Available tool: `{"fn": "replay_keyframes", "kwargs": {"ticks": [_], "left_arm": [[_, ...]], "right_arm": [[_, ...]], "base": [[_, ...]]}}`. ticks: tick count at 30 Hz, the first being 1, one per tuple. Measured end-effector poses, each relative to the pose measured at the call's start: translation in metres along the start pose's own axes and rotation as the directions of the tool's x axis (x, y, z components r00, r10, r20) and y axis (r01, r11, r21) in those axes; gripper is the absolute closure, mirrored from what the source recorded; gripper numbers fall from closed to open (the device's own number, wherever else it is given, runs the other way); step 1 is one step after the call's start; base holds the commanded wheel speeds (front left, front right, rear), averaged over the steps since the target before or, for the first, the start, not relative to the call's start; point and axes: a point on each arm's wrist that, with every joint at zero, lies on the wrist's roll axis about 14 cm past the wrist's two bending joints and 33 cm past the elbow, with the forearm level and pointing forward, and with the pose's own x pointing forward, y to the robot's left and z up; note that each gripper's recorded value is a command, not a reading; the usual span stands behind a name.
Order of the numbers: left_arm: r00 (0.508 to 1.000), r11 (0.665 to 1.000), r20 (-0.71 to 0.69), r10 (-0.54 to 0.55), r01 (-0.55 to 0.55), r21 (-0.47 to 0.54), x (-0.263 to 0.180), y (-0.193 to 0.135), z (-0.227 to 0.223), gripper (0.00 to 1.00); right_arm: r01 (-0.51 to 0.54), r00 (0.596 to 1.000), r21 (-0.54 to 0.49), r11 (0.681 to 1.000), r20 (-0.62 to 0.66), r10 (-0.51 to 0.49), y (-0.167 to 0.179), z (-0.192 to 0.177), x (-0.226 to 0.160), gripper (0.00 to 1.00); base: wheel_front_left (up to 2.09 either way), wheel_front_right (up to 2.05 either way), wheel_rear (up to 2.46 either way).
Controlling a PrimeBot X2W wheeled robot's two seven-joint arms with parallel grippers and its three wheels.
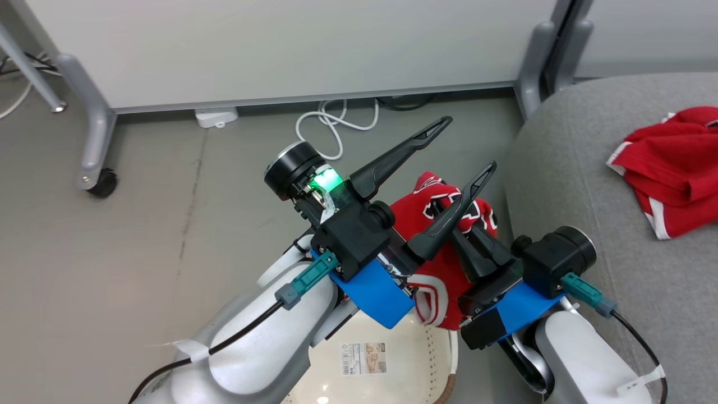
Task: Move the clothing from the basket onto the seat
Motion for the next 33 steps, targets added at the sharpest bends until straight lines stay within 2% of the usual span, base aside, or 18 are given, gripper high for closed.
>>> {"fn": "replay_keyframes", "kwargs": {"ticks": [6, 13, 24, 30, 33], "left_arm": [[0.997, 0.996, -0.021, -0.072, 0.071, -0.046, 0.013, -0.020, -0.022, 0.00], [0.984, 0.982, -0.056, -0.167, 0.161, -0.102, 0.023, -0.047, -0.050, 0.00], [0.954, 0.945, -0.076, -0.291, 0.274, -0.179, 0.034, -0.082, -0.081, 0.00], [0.939, 0.927, -0.072, -0.336, 0.316, -0.204, 0.039, -0.097, -0.088, 0.00], [0.935, 0.921, -0.070, -0.348, 0.328, -0.208, 0.040, -0.101, -0.089, 0.00]], "right_arm": [[0.116, 0.993, -0.007, 0.993, -0.017, -0.116, -0.036, -0.006, -0.021, 1.00], [0.256, 0.966, -0.031, 0.966, -0.025, -0.257, -0.080, -0.008, -0.048, 1.00], [0.461, 0.886, -0.072, 0.885, -0.026, -0.464, -0.137, -0.005, -0.099, 1.00], [0.539, 0.840, -0.091, 0.838, -0.022, -0.543, -0.155, -0.002, -0.125, 1.00], [0.554, 0.830, -0.095, 0.827, -0.016, -0.557, -0.158, 0.001, -0.130, 1.00]], "base": [[0.00, 0.00, 0.00], [0.00, 0.00, 0.00], [0.00, 0.00, 0.00], [0.00, 0.00, 0.00], [0.00, 0.00, 0.00]]}}
